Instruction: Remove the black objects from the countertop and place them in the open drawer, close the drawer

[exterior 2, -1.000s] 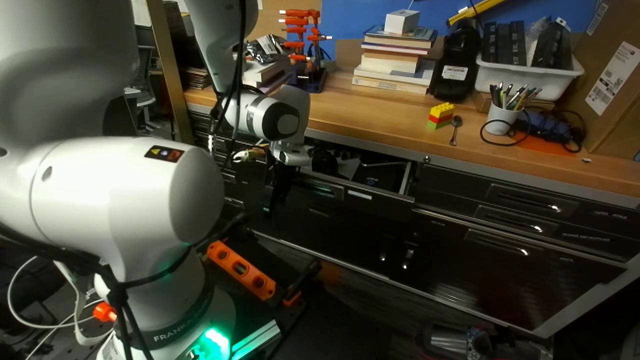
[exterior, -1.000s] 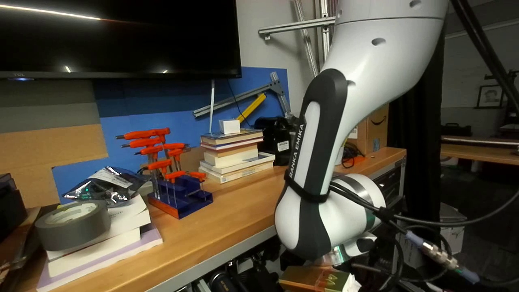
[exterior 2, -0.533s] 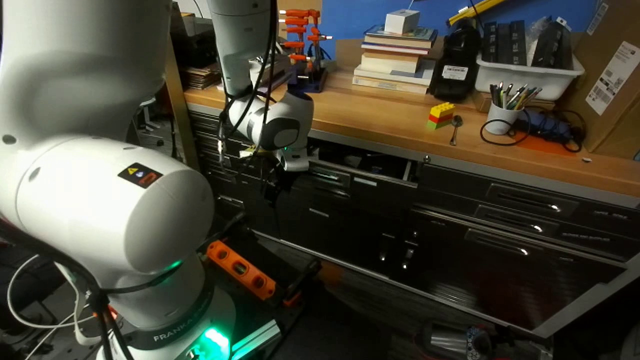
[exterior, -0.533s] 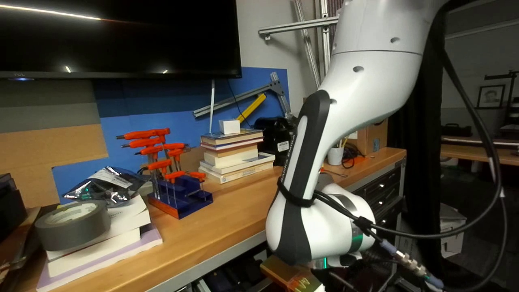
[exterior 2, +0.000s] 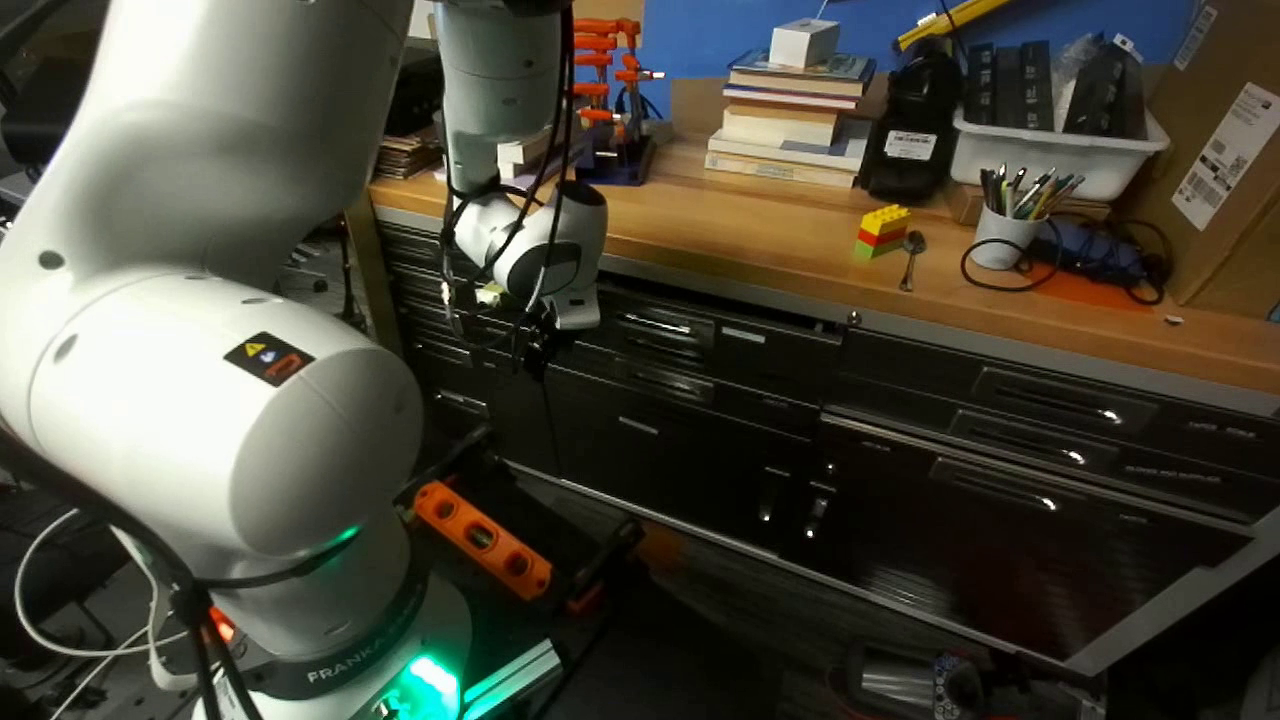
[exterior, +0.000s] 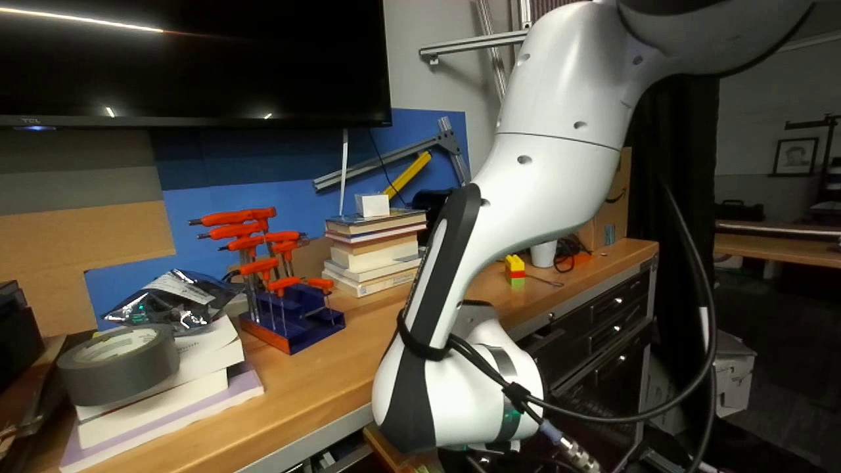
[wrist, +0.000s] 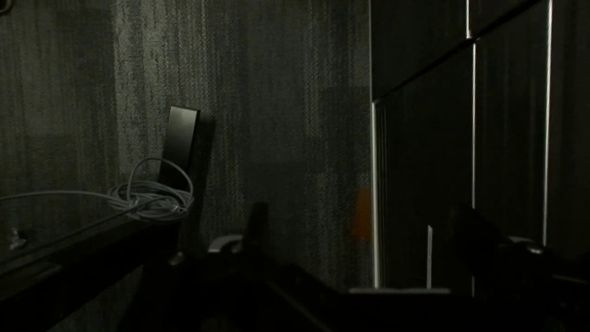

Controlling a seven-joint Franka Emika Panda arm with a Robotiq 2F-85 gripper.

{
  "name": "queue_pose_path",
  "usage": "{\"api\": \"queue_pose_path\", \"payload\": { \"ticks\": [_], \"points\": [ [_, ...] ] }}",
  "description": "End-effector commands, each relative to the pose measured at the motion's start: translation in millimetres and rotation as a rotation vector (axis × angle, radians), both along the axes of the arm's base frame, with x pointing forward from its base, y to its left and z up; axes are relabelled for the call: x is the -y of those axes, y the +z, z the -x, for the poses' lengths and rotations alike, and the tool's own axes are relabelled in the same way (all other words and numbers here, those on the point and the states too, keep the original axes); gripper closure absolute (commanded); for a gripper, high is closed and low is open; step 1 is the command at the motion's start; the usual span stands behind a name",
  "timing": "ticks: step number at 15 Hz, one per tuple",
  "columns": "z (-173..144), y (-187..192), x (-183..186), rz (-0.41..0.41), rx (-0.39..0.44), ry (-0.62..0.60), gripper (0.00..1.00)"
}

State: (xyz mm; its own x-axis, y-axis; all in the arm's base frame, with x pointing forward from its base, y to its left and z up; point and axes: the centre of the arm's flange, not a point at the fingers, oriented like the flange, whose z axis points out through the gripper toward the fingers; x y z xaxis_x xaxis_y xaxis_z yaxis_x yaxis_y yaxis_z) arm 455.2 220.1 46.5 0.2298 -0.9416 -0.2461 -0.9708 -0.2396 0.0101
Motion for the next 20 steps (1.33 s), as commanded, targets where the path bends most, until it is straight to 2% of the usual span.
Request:
{"api": "queue_pose_path", "payload": {
  "ticks": [1,6,11,14,20],
  "points": [
    [-25.1,-3.7,-22.3,-0.042,0.073,-0.002,0.0],
    [-39.7,2.2,-34.6,-0.065,0.113,-0.004,0.0],
    [-35.3,1.3,-34.1,-0.052,0.106,0.013,0.0],
    [-19.2,17.0,-4.9,0.032,0.077,0.046,0.0],
    [25.0,85.9,81.6,0.228,0.017,0.143,0.0]
  ]
}}
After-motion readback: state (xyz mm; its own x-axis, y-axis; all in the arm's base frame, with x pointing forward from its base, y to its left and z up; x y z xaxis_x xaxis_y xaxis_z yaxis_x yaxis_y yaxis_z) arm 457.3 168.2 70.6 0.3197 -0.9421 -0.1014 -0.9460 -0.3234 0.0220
